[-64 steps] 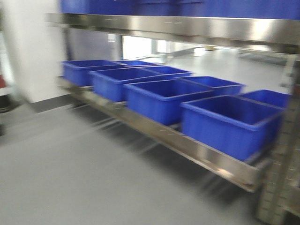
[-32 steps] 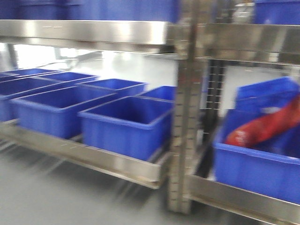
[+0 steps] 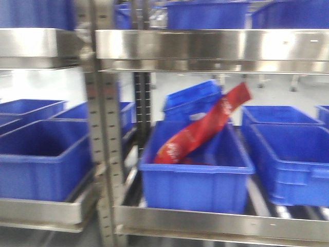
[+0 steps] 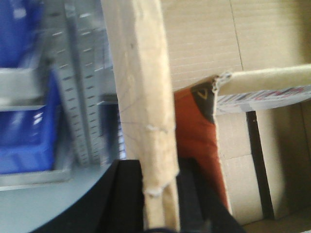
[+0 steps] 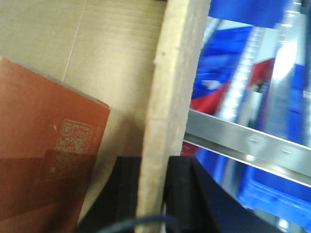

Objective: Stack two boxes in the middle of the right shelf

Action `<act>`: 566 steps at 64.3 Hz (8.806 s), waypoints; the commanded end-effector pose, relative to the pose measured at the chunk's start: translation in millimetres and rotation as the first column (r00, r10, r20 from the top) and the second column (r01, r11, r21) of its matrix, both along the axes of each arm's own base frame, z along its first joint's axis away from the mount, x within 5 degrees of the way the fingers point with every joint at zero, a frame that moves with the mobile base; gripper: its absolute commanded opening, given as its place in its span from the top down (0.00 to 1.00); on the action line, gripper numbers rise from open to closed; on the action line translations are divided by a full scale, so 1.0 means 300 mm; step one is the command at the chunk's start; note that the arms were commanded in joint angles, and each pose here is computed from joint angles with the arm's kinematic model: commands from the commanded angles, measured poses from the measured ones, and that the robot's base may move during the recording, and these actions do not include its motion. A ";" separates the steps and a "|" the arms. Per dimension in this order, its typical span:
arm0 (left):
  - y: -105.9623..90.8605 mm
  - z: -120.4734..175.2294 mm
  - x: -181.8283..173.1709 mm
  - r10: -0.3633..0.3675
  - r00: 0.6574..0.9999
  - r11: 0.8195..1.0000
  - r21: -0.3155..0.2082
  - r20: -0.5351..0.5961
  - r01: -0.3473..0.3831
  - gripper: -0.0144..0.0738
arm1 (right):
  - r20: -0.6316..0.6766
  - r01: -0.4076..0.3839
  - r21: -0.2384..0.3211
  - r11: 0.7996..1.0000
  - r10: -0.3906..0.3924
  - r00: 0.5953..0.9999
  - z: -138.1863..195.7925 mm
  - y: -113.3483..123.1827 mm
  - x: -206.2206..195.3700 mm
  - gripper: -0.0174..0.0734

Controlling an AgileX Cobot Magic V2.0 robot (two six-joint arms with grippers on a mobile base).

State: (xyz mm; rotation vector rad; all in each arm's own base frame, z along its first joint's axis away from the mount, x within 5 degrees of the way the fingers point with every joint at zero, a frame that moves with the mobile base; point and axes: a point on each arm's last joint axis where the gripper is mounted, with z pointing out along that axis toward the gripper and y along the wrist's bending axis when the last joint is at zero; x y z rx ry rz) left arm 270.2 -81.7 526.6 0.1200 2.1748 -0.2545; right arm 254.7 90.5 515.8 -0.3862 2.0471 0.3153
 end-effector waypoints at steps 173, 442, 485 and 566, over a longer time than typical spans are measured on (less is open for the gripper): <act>-0.001 0.032 -0.011 -0.005 0.998 1.000 -0.024 0.066 0.006 0.96 | 0.063 0.017 0.003 1.000 -0.017 0.998 0.028 -0.014 -0.008 0.98; 0.184 -0.613 -0.583 -0.023 0.866 0.999 -0.017 0.500 0.037 0.96 | 0.446 0.088 0.064 0.994 -0.107 0.889 -0.689 -0.209 -0.554 0.98; 0.272 -0.943 -0.718 0.161 0.747 0.972 0.027 0.646 -0.233 0.96 | 0.447 0.088 0.064 0.994 -0.107 0.888 -0.688 -0.209 -0.554 0.98; 0.276 -1.055 -0.713 0.174 0.761 0.968 0.032 0.625 -0.249 0.96 | 0.447 0.087 0.085 0.993 -0.116 0.887 -0.687 -0.209 -0.554 0.98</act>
